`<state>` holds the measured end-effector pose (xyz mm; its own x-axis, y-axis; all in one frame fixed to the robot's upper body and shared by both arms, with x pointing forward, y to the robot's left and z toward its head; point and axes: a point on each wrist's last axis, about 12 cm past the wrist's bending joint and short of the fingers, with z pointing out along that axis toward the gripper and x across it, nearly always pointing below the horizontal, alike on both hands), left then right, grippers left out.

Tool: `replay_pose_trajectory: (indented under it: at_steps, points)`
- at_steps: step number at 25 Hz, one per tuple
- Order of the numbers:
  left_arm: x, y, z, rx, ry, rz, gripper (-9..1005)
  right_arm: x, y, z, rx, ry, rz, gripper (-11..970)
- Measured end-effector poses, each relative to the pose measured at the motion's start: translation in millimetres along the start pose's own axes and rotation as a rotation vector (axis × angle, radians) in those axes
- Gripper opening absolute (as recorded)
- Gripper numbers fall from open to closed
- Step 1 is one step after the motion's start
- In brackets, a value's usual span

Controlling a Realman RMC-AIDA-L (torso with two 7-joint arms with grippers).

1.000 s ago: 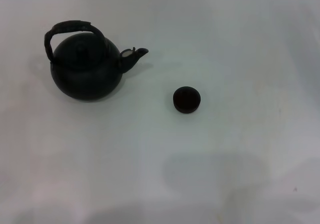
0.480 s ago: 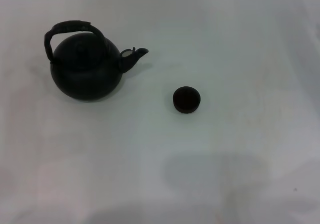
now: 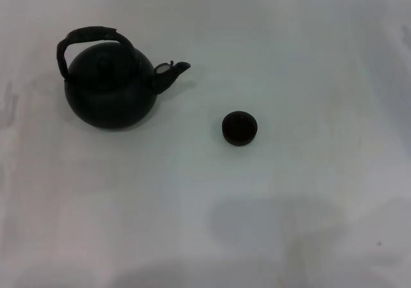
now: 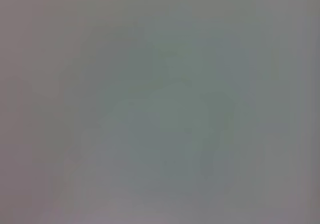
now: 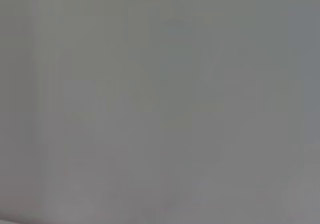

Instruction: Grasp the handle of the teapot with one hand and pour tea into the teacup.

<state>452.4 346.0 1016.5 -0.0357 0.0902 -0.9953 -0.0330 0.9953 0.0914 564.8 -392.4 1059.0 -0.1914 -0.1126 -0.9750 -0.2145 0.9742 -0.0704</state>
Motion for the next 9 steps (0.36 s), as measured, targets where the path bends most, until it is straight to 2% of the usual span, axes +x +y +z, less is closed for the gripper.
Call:
replay_pose_trajectory:
  at_steps: [9]
  points:
    - [1.5, -4.2, -1.7, 0.014, 0.008, -0.003, 695, 3.7, 5.7, 1.8, -0.016, 0.020, -0.019, 860]
